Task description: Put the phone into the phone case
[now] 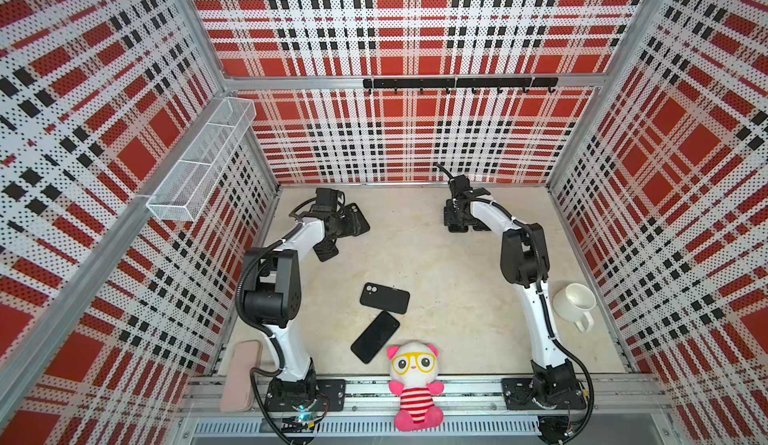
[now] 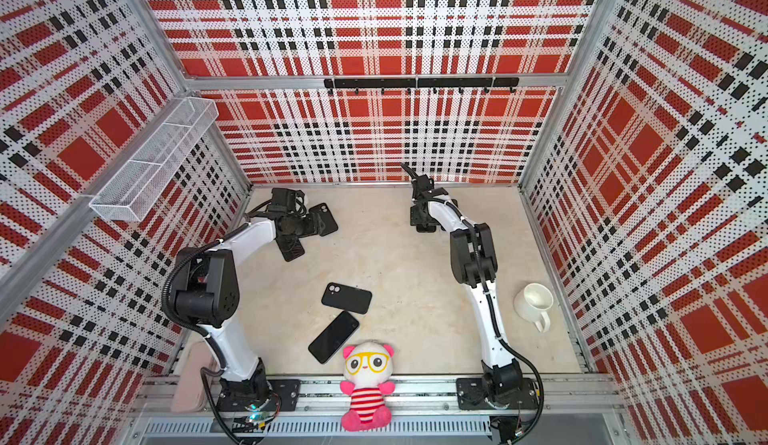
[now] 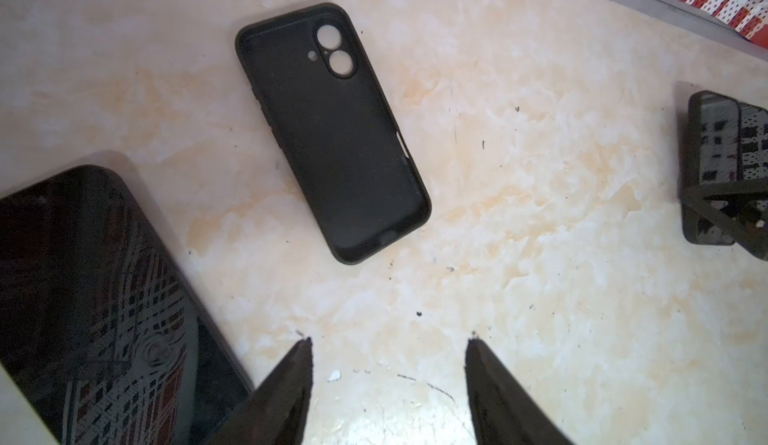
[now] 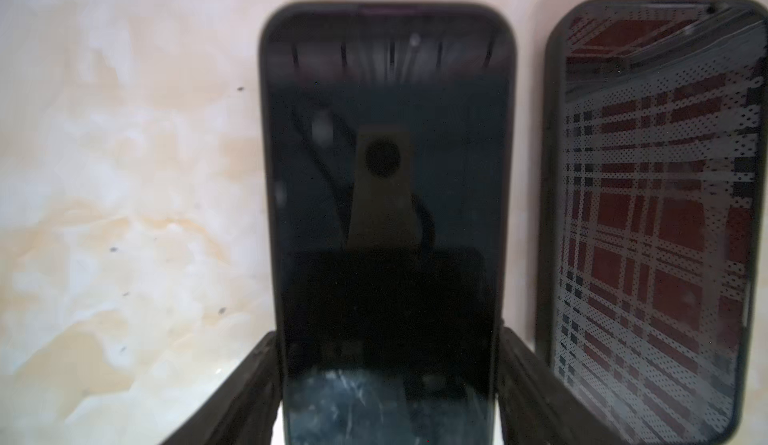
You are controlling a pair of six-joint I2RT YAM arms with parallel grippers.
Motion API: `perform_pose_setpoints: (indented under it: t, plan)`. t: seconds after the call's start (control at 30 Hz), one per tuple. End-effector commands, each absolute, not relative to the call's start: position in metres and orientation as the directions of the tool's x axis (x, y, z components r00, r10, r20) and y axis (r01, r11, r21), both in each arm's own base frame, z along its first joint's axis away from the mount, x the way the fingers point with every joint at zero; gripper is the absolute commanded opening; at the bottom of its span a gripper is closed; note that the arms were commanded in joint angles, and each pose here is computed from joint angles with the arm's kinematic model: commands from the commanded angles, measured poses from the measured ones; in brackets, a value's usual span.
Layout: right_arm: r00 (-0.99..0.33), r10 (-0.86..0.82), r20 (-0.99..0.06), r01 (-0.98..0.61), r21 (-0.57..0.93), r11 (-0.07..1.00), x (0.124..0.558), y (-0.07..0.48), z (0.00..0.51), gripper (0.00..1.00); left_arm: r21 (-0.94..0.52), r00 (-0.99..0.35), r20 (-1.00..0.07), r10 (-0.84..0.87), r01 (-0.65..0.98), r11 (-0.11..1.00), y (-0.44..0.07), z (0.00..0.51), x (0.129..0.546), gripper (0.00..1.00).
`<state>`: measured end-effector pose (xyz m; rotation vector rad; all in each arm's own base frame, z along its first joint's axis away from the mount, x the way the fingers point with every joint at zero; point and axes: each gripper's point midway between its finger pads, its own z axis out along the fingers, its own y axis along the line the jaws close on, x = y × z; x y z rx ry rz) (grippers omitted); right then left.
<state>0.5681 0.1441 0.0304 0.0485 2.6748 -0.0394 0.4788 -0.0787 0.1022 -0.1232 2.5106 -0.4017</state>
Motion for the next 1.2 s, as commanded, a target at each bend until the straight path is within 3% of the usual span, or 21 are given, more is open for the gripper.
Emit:
perform_pose_setpoints:
  t: [0.0,0.17,0.4,0.6,0.93,1.03,1.17]
  plan:
    - [-0.869,0.059,-0.492,0.081,-0.024,0.996,0.584,0.135,0.033,0.45,-0.324,-0.818,-0.548,-0.176,0.014,0.946,-0.079,0.111,0.476,0.62]
    - [-0.881,0.054,-0.470,0.072,-0.019,0.997,0.582,0.135,0.028,0.75,-0.317,-0.819,-0.548,-0.172,0.013,0.948,-0.079,0.109,0.476,0.62]
    - [-0.857,0.045,-0.513,0.030,0.037,0.999,0.583,0.149,0.068,0.99,-0.312,-0.819,-0.549,-0.164,0.019,0.950,-0.080,0.110,0.475,0.62]
    - [-0.812,-0.023,-0.583,-0.069,0.058,0.996,0.566,0.165,0.137,1.00,-0.308,-0.820,-0.554,-0.142,0.044,0.950,-0.086,0.114,0.473,0.64]
    - [-0.692,0.001,-0.721,-0.140,0.136,0.981,0.468,0.147,0.215,1.00,-0.155,-0.844,-0.529,0.090,0.200,0.967,-0.140,0.117,0.437,0.70]
    - [-0.680,-0.029,-0.733,-0.179,0.128,0.976,0.435,0.140,0.216,1.00,-0.145,-0.847,-0.515,0.133,0.239,0.960,-0.157,0.121,0.413,0.71]
    - [-0.734,-0.063,-0.677,-0.210,0.138,0.968,0.396,0.134,0.188,0.92,-0.148,-0.870,-0.467,0.159,0.254,0.956,-0.167,0.113,0.368,0.73]
